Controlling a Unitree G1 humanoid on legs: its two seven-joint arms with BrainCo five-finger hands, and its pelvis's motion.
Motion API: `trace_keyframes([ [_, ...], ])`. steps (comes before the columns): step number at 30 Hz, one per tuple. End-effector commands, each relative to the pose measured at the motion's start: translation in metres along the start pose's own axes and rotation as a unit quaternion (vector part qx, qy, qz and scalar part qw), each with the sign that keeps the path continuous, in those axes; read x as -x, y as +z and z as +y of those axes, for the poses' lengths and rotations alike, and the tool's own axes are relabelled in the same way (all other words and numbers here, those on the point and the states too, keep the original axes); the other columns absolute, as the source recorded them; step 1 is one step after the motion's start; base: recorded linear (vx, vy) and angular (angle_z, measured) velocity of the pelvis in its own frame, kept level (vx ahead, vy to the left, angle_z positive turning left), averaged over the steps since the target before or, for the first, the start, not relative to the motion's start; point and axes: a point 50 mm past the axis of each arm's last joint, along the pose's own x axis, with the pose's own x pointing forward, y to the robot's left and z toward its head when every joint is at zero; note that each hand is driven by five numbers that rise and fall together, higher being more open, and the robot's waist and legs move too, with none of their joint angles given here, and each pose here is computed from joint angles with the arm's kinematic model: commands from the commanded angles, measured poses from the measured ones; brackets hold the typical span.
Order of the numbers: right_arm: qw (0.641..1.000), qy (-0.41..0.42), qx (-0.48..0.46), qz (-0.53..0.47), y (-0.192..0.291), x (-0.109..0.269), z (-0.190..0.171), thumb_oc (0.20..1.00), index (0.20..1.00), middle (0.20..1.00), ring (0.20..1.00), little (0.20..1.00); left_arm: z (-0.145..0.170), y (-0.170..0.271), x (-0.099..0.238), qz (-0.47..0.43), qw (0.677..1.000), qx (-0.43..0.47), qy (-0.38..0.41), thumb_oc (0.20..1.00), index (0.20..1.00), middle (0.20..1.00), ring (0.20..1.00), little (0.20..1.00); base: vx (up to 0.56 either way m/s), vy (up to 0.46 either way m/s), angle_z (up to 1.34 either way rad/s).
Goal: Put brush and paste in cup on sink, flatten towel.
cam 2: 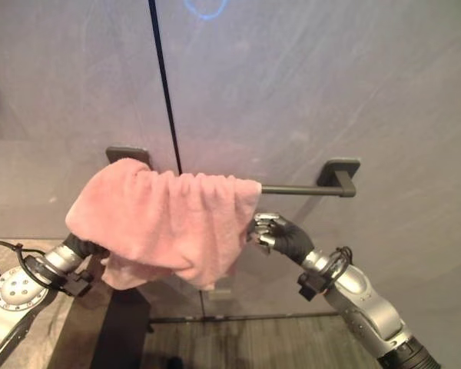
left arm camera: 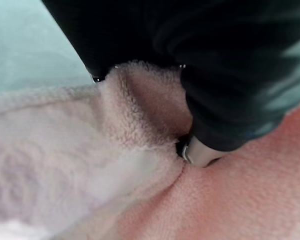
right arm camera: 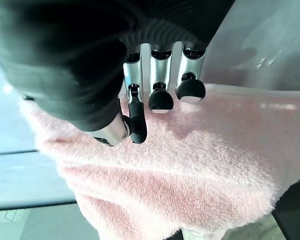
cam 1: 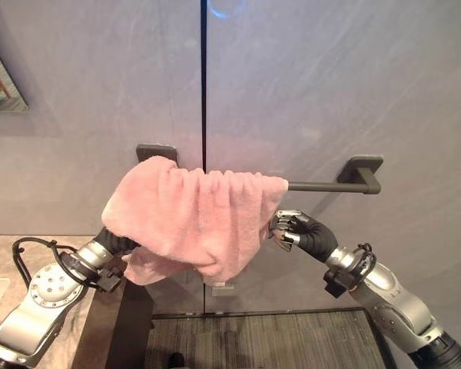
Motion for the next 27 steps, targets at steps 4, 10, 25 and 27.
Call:
trace_keyframes([
  [4, 0.993, 0.011, 0.003, -0.118, 0.037, -0.006, 0.006, 0.2, 0.2, 0.2, 0.2, 0.2, -0.004, 0.029, -0.017, -0.113, 0.993, 0.024, 0.009, 0.2, 0.2, 0.2, 0.2, 0.2, 0.0, 0.009, -0.04],
  [10, 0.99, -0.071, 0.039, -0.112, 0.029, 0.012, -0.007, 0.2, 0.2, 0.2, 0.2, 0.2, -0.039, 0.006, -0.027, -0.097, 0.99, 0.105, -0.016, 0.2, 0.2, 0.2, 0.2, 0.2, -0.01, 0.008, -0.1],
  [25, 0.983, -0.131, 0.113, 0.06, -0.015, 0.035, -0.038, 1.0, 1.0, 1.0, 1.0, 1.0, -0.044, -0.03, -0.017, 0.008, 0.998, 0.041, -0.04, 0.2, 0.2, 0.2, 0.2, 0.2, 0.0, -0.001, -0.04],
  [27, 0.981, -0.125, 0.126, 0.08, -0.017, 0.035, -0.041, 1.0, 1.0, 1.0, 1.0, 1.0, -0.042, -0.03, -0.014, 0.013, 0.998, 0.035, -0.041, 0.2, 0.2, 0.2, 0.2, 0.2, 0.01, 0.018, 0.15],
])
